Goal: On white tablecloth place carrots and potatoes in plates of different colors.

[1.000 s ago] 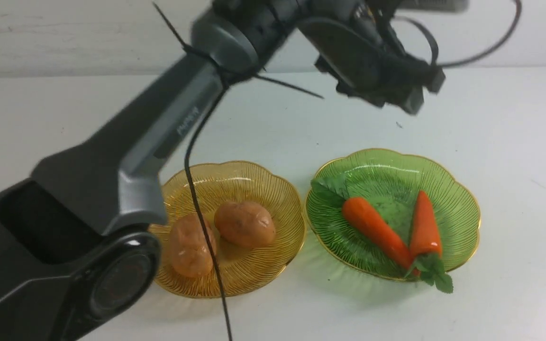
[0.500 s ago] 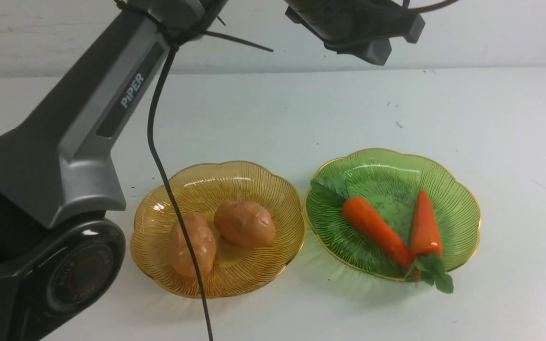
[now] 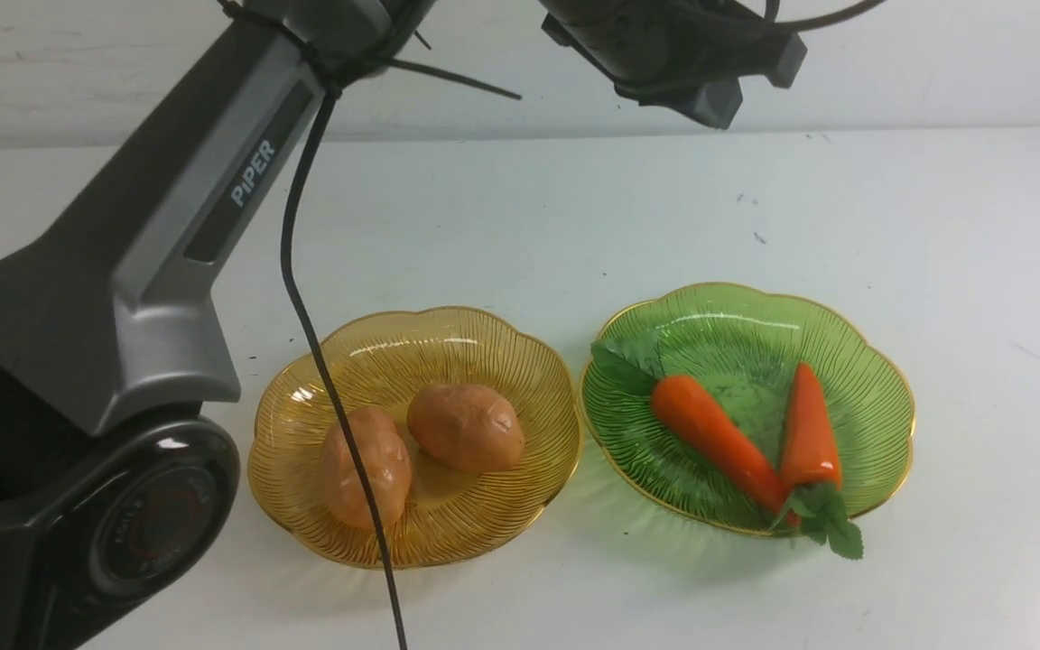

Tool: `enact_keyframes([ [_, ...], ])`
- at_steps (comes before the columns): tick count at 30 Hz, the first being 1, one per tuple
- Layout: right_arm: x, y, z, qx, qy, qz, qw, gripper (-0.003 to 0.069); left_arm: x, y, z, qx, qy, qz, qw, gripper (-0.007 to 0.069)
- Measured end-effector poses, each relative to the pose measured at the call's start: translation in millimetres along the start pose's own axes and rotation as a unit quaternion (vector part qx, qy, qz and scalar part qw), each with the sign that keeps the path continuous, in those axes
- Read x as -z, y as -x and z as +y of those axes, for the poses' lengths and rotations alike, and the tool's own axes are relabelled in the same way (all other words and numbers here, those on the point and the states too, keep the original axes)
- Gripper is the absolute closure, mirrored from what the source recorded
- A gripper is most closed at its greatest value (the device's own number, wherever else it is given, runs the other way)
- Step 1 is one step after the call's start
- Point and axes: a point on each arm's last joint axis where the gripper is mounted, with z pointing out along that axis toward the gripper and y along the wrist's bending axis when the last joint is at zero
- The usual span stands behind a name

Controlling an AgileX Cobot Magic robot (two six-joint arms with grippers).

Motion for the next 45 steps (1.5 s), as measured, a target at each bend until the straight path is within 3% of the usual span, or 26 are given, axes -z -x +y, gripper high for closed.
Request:
enact_keyframes([
  [9,1,-4,-12,-0.015,-0.099,0.013,0.995,0.0674,52,-41,12,-0.044,0.125,0.046,0.99,0.0629],
  [14,2,-3,-16,-0.021,-0.135,0.008,0.991,0.0674,78,-70,11,-0.052,0.153,0.064,0.985,0.0629],
  [29,3,-5,-18,-0.021,-0.157,0.014,0.987,0.0674,142,-170,-5,-0.021,0.164,0.074,0.983,0.0629],
  [37,3,-5,-18,0.039,-0.156,0.026,0.987,0.0674,154,-235,-13,0.046,0.167,0.08,0.982,0.0629],
  [45,3,-5,-18,0.067,-0.156,0.031,0.985,0.0674,176,-288,-20,0.088,0.174,-0.023,0.981,0.0629],
])
